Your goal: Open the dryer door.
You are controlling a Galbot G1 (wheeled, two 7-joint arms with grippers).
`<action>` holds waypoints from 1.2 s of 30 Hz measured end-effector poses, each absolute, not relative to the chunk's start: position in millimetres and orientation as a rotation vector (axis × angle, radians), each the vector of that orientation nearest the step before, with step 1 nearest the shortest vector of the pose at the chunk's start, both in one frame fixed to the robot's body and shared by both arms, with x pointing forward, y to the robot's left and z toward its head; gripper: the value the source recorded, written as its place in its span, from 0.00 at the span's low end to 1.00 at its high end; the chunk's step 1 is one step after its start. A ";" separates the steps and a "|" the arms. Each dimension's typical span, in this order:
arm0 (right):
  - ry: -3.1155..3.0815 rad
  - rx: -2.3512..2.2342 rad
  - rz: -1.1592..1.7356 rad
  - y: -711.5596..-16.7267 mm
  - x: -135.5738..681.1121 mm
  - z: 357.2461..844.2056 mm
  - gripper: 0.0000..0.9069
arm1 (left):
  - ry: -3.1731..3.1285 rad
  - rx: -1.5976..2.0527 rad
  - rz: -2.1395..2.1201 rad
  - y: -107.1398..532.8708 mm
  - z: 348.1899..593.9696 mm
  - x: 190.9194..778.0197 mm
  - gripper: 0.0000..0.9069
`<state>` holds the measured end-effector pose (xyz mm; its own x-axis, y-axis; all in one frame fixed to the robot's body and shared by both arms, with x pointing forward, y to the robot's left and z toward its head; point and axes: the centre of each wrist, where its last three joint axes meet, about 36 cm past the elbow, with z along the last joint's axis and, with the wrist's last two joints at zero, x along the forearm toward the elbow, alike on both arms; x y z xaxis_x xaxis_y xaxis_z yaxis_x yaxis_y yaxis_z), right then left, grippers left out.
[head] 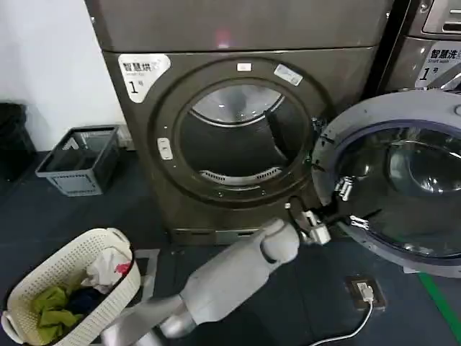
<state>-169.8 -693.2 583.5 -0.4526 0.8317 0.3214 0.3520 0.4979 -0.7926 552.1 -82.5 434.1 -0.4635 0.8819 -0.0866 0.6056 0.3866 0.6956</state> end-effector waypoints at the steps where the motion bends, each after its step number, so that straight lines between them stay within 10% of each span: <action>1: -2.023 -0.970 0.851 -692.4 -170.2 583.4 1.00 | 2.216 1.279 0.840 -80.4 430.1 554.6 1.00; 36: -2.078 -0.916 0.864 -693.1 -151.0 586.8 1.00 | 2.240 1.310 0.799 -81.2 435.0 549.4 1.00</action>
